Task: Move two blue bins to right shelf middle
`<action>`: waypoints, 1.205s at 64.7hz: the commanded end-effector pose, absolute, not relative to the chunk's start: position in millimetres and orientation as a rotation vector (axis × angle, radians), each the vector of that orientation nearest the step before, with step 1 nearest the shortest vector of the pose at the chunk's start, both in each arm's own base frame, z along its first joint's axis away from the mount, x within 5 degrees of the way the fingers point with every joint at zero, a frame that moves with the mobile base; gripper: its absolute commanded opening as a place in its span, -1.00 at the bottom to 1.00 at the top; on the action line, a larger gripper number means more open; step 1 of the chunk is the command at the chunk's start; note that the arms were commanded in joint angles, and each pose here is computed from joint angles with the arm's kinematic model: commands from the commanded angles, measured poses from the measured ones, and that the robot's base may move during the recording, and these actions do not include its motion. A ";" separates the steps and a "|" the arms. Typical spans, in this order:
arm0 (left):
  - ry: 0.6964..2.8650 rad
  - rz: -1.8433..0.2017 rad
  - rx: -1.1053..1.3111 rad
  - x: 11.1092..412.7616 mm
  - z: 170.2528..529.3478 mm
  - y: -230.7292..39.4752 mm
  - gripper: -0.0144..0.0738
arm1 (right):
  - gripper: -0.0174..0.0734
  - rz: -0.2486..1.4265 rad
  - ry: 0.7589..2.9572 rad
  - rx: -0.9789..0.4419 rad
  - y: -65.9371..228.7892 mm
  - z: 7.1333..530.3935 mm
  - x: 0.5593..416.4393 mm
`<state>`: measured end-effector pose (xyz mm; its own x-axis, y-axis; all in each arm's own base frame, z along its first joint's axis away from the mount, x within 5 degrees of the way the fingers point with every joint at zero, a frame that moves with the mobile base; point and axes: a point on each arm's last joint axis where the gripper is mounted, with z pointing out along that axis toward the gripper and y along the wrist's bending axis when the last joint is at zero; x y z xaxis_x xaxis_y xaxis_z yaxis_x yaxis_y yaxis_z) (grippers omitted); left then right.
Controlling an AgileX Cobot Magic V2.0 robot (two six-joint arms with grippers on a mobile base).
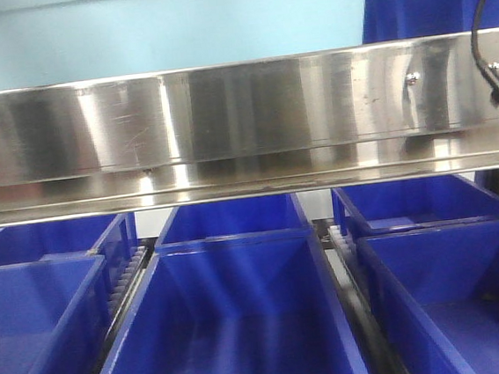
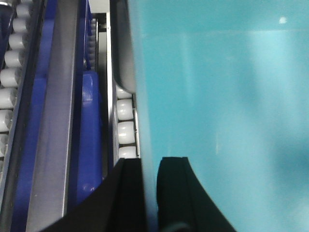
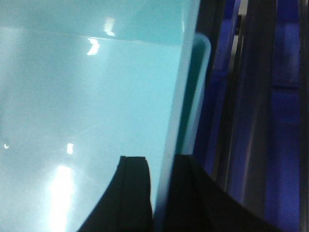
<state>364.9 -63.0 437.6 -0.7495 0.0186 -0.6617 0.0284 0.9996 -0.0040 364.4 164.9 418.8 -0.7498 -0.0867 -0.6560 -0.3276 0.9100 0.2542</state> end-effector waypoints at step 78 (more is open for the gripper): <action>2.511 0.115 0.056 395.3 396.5 -60.2 0.71 | 0.59 0.327 2.524 -0.334 156.9 398.3 371.5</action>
